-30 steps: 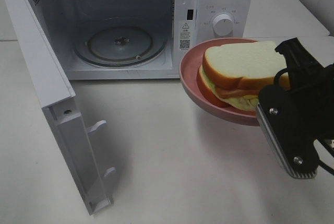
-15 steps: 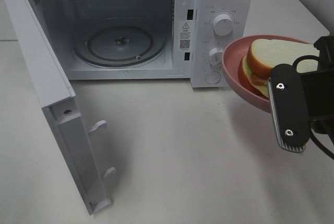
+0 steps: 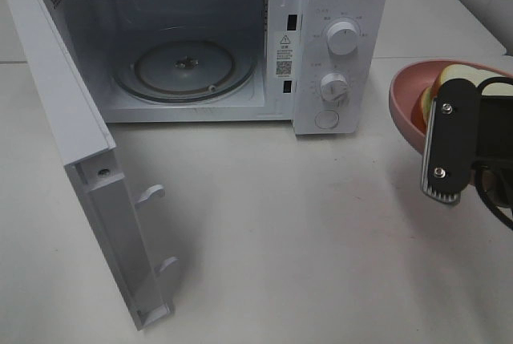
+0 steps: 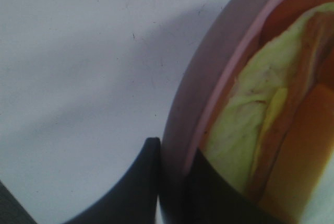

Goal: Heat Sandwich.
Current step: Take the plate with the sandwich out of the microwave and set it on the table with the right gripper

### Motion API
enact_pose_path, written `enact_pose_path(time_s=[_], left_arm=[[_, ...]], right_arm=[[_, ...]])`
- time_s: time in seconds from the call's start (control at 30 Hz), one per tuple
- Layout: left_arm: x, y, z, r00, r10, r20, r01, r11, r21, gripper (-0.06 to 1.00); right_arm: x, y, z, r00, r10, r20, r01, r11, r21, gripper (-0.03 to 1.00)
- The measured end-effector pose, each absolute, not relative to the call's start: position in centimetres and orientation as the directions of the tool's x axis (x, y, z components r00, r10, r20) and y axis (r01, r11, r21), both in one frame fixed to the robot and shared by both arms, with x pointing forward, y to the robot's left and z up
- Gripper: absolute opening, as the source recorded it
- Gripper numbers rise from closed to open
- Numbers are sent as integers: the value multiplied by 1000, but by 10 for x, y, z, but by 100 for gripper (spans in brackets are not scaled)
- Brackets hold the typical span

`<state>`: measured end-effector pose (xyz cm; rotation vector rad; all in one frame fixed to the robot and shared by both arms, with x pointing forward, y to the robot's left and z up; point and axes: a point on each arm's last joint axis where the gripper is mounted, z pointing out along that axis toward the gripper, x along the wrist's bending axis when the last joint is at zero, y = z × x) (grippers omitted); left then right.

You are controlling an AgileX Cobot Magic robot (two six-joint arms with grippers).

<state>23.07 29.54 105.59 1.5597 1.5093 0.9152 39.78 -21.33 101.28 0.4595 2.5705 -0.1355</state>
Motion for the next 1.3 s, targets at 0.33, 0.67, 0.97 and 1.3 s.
enact_pose_path(time_s=[0.33, 0.67, 0.97, 1.3], left_arm=[[231, 295, 1056, 42, 999, -14, 449, -6, 893, 99], [231, 295, 1056, 42, 999, -14, 449, -6, 893, 99], [231, 295, 1056, 42, 999, -14, 449, -6, 893, 99], [231, 295, 1056, 42, 999, -14, 449, -6, 893, 99]], right_arm=[[403, -216, 1007, -732, 420, -537, 501, 865, -6, 9], [424, -201, 997, -677, 484, -554, 591, 806, -18, 9], [436, -191, 984, -672, 501, -545, 623, 780, -51, 9], [455, -198, 975, -592, 587, -552, 734, 675, -69, 9]])
